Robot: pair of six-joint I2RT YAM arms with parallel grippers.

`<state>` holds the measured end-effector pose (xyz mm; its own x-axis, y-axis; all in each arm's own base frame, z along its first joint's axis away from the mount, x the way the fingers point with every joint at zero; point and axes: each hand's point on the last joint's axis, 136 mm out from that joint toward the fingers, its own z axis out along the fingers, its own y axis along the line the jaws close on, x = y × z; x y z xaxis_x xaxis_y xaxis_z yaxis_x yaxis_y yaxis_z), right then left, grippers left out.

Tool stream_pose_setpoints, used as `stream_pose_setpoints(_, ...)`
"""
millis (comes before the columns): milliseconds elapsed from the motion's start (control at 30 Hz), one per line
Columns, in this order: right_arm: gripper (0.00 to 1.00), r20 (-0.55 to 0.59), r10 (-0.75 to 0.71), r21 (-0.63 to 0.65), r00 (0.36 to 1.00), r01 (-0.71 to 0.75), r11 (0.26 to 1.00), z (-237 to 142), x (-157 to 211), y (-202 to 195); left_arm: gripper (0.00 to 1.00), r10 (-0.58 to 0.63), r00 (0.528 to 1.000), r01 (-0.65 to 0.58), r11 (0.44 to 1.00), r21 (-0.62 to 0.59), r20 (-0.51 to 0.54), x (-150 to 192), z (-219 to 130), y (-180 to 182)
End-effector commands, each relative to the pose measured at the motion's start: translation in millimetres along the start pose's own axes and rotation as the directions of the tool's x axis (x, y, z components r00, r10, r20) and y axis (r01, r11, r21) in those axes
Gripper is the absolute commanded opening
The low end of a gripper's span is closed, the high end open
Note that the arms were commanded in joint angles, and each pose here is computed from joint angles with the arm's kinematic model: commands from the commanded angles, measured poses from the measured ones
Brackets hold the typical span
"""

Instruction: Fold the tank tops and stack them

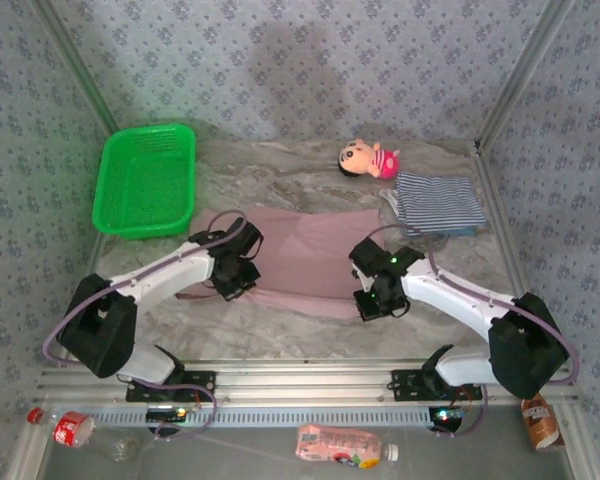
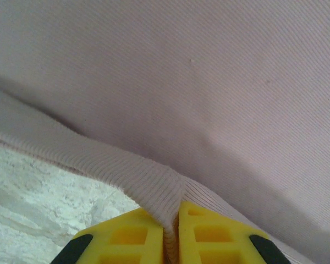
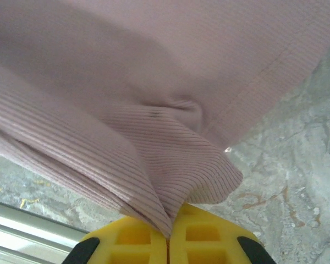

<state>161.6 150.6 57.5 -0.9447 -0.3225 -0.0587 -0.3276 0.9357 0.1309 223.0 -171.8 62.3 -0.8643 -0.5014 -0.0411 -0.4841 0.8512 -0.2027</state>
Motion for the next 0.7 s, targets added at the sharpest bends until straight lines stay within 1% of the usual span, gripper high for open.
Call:
stream_pose_setpoints(0,0.08,0.008,-0.012,-0.024,1.0,0.012,1.0,-2,-11,2,0.12,0.044,0.999,-0.044,0.999,-0.002,-0.024,-4,1,-3)
stream_pose_setpoints(133,0.08,0.018,0.017,-0.028,1.0,-0.017,0.999,2,-18,-4,0.12,0.037,0.999,-0.037,0.999,0.0,-0.024,-11,4,-2)
stream_pose_setpoints(400,0.09,0.029,0.02,-0.033,0.999,-0.019,0.999,3,-34,-10,0.13,0.039,0.999,-0.039,0.999,0.001,-0.029,-22,12,-6)
stream_pose_setpoints(667,0.13,0.029,0.043,-0.028,0.999,-0.042,0.999,15,-49,-20,0.17,0.05,0.998,-0.05,0.999,0.0,-0.034,-32,23,-15)
